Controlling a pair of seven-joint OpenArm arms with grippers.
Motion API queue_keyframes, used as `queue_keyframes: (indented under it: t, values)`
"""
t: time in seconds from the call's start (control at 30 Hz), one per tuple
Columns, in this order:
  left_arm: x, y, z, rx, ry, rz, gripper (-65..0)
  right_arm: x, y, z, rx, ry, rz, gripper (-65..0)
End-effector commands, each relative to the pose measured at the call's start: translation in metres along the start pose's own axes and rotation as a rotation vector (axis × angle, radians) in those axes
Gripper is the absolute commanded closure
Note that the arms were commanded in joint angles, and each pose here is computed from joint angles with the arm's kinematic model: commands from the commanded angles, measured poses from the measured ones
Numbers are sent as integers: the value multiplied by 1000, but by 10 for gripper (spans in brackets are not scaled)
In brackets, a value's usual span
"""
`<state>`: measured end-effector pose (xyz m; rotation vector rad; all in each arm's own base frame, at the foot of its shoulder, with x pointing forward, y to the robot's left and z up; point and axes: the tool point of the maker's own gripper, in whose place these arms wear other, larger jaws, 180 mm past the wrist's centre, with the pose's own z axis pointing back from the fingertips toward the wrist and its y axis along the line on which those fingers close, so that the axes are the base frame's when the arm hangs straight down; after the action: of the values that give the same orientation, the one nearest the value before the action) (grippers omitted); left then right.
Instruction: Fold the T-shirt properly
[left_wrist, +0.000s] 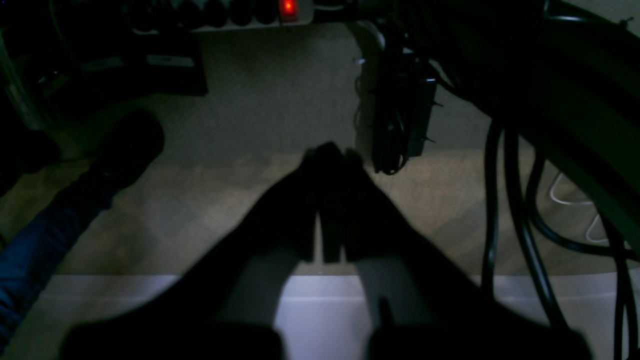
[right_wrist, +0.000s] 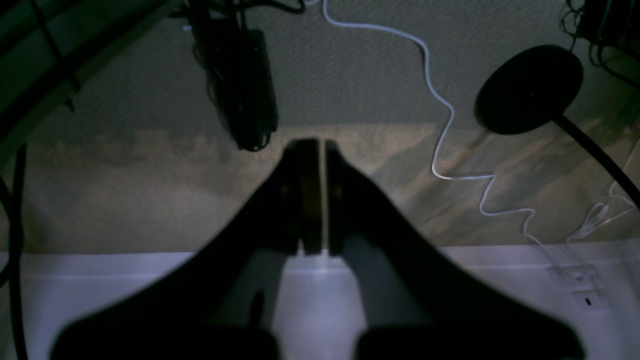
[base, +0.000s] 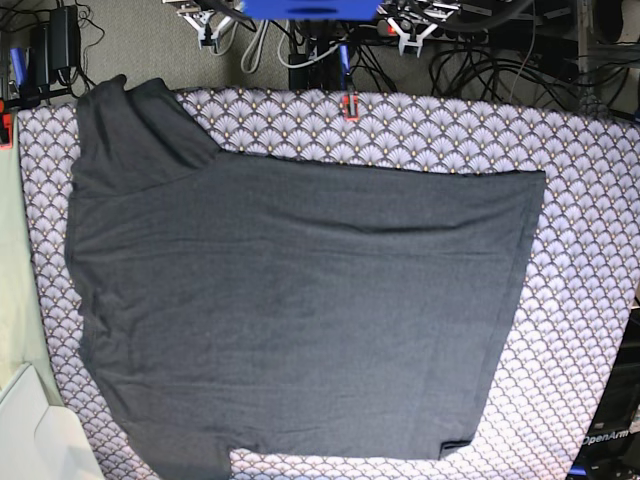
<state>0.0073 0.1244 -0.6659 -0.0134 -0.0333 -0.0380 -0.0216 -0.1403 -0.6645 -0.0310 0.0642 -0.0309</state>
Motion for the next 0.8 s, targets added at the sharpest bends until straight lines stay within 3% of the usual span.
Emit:
queue_keyframes:
  t: [0.0, 0.77]
  values:
    - [-3, 1, 0, 11, 10, 5, -3, -1, -2, 0, 3, -1, -1, 0]
    - [-15, 5, 1, 16, 23, 3, -3, -4, -2, 0, 3, -1, -1, 0]
